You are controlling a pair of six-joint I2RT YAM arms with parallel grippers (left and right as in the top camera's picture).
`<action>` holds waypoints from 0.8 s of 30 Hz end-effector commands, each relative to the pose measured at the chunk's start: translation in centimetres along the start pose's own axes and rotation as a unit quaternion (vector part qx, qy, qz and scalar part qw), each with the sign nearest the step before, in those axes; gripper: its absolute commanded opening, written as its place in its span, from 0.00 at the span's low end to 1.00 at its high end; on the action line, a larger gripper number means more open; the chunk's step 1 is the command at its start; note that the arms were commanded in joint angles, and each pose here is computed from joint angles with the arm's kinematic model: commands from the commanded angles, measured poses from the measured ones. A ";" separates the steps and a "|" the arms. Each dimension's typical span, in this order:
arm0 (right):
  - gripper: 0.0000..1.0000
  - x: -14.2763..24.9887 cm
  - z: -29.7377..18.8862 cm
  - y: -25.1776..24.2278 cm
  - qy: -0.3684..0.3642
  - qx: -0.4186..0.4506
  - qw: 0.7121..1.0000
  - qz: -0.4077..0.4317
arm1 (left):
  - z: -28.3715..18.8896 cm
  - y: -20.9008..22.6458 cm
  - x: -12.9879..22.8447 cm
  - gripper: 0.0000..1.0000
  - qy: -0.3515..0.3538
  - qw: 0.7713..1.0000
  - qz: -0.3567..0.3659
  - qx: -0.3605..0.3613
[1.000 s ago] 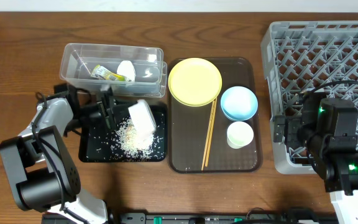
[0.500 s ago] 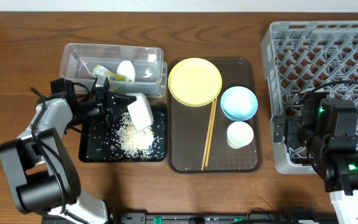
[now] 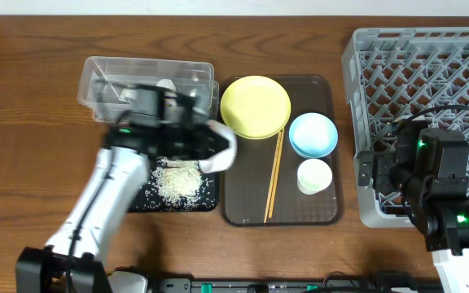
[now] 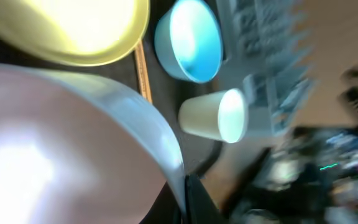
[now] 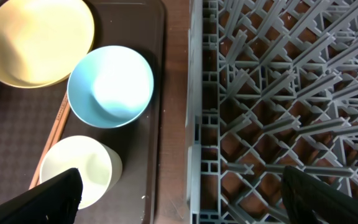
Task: Sort waste into correct bins and load items into the dishwasher rack
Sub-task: 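Set emptied pink bowl back on brown tray with left gripper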
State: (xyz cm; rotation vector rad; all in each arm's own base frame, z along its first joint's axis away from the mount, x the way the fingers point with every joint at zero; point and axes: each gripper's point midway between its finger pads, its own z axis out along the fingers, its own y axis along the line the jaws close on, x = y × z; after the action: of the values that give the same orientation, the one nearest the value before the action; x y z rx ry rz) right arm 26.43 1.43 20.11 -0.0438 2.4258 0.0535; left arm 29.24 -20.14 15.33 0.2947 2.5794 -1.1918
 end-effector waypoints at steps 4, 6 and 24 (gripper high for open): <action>0.99 -0.7 -0.5 0.4 -0.011 -0.005 1.000 -0.004 | 5.3 1.8 1.5 0.06 0.013 0.974 0.114 -0.195; 0.99 -0.7 -0.5 0.4 -0.011 -0.005 1.000 -0.004 | 6.9 1.9 2.2 0.06 0.024 0.966 0.135 -0.217; 0.99 -0.7 -0.5 0.4 -0.011 -0.005 1.000 -0.004 | 9.5 -2.3 1.2 0.43 0.011 0.968 0.183 -0.169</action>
State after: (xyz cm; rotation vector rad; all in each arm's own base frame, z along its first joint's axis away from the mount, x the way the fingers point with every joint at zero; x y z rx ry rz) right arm 26.44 1.43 20.14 -0.0438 2.4250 0.0535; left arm 27.79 -27.35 6.48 0.6687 2.6551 -0.5390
